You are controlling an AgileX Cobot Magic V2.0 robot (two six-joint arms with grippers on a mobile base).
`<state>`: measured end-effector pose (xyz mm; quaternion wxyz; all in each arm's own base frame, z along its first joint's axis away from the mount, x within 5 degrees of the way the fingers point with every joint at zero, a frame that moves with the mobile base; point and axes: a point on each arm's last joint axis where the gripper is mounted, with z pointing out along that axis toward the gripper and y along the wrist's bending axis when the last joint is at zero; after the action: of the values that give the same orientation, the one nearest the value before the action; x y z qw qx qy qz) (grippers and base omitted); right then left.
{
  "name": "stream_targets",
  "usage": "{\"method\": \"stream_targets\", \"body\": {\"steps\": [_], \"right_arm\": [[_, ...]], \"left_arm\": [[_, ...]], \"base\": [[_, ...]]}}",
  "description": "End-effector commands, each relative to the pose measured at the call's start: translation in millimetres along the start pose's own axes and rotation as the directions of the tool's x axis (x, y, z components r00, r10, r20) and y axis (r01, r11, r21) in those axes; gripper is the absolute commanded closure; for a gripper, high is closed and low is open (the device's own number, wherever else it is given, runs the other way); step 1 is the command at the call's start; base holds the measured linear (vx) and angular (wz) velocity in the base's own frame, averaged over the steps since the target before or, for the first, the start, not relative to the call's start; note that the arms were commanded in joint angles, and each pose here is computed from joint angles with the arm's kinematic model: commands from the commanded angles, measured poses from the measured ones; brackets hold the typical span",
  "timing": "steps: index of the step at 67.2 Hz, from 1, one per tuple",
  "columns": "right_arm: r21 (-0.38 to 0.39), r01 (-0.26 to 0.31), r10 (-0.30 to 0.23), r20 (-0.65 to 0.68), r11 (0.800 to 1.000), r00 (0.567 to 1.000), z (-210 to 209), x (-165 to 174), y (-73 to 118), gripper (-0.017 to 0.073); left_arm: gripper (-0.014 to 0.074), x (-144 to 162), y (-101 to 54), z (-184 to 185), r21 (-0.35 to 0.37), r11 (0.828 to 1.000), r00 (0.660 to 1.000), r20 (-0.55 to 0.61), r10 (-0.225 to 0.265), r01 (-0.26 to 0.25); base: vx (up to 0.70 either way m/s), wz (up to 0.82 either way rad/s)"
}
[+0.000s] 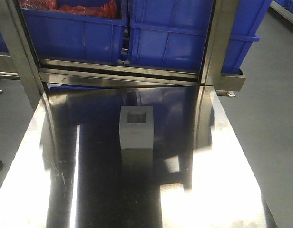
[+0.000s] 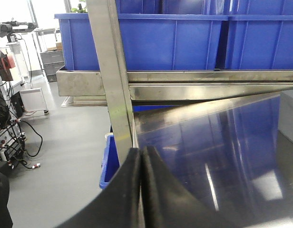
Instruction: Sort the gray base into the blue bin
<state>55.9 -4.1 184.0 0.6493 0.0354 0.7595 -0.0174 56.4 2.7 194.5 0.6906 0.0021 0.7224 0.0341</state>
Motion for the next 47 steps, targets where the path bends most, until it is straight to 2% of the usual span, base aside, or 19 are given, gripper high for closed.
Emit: {"method": "stream_targets", "body": {"steps": [1,47], "right_arm": [[0.006,0.019,-0.019,0.054,1.0,0.998,1.3,-5.3,-0.3,0.0564],[0.006,0.019,-0.019,0.054,1.0,0.998,1.3,-5.3,-0.3,0.0564]], "left_arm": [[0.06,-14.2,0.6,-2.6,-0.003,1.0,0.994,0.107,-0.016,0.016],[0.06,-14.2,0.6,-2.6,-0.003,1.0,0.994,0.107,-0.016,0.016]], "base": [[0.0,0.0],[0.0,0.0]]}}
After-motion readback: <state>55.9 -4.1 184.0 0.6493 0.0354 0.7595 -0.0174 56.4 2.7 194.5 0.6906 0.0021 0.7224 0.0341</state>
